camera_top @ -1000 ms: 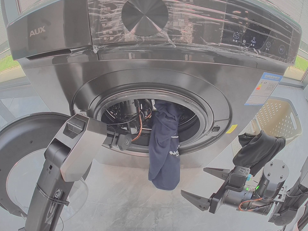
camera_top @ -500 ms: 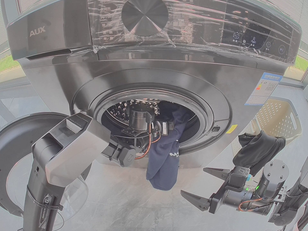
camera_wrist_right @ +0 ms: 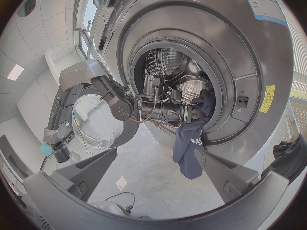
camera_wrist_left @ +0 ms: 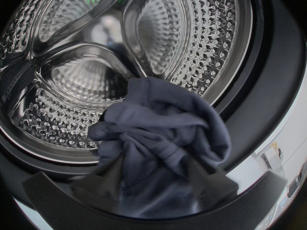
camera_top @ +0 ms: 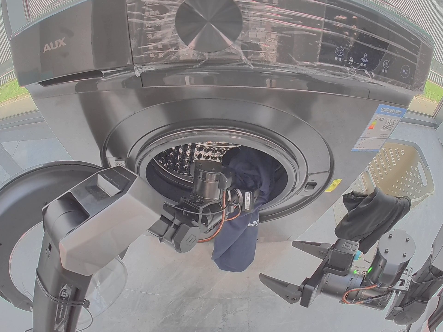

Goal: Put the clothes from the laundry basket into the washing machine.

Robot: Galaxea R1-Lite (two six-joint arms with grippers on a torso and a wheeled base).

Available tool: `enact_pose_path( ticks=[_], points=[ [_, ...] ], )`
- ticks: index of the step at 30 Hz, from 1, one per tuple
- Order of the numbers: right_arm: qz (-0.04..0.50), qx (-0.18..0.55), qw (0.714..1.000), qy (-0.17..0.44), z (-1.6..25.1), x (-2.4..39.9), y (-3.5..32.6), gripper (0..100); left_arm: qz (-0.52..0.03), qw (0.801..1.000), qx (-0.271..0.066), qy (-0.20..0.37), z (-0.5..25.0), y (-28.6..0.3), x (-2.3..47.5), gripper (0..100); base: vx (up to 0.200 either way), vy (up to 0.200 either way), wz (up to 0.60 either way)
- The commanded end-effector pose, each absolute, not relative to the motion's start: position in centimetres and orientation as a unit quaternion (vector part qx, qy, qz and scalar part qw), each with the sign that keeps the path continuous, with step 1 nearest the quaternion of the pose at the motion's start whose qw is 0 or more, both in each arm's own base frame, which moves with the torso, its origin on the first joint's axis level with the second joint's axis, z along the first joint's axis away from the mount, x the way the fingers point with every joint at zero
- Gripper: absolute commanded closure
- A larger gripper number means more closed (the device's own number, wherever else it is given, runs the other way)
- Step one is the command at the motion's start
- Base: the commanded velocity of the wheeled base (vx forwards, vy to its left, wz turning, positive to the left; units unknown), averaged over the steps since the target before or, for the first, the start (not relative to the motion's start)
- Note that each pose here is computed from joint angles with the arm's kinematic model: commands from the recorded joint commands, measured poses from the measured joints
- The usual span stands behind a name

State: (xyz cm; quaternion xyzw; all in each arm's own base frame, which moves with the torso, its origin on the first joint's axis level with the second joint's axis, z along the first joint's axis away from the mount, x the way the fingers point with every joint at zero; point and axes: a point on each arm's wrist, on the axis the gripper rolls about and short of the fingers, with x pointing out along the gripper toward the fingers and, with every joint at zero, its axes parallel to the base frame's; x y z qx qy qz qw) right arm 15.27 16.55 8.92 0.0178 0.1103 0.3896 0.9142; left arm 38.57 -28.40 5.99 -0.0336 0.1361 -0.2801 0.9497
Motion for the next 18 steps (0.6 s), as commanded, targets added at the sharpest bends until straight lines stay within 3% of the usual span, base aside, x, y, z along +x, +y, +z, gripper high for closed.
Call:
enact_pose_path(
  ticks=[1,10,11,18],
  points=[
    [0.39,0.017,0.914,0.112,8.9,15.3,16.6,0,-0.273,0.952,-0.039,0.134,5.4,-28.5,39.2,100,0.0,0.0,0.0],
    [0.39,0.018,0.914,0.109,8.9,15.3,16.6,0,-0.24,0.965,-0.067,0.077,7.7,-26.9,42.1,100,0.0,0.0,0.0],
    [0.39,0.018,0.914,0.109,8.9,15.3,16.6,0,-0.22,0.97,-0.084,0.055,8.6,-26.1,43.4,100,0.0,0.0,0.0],
    [0.391,0.019,0.914,0.107,9.0,15.4,16.8,0,-0.195,0.974,-0.111,-0.016,10.3,-24.7,46.5,100,0.0,0.0,0.0]
  ],
)
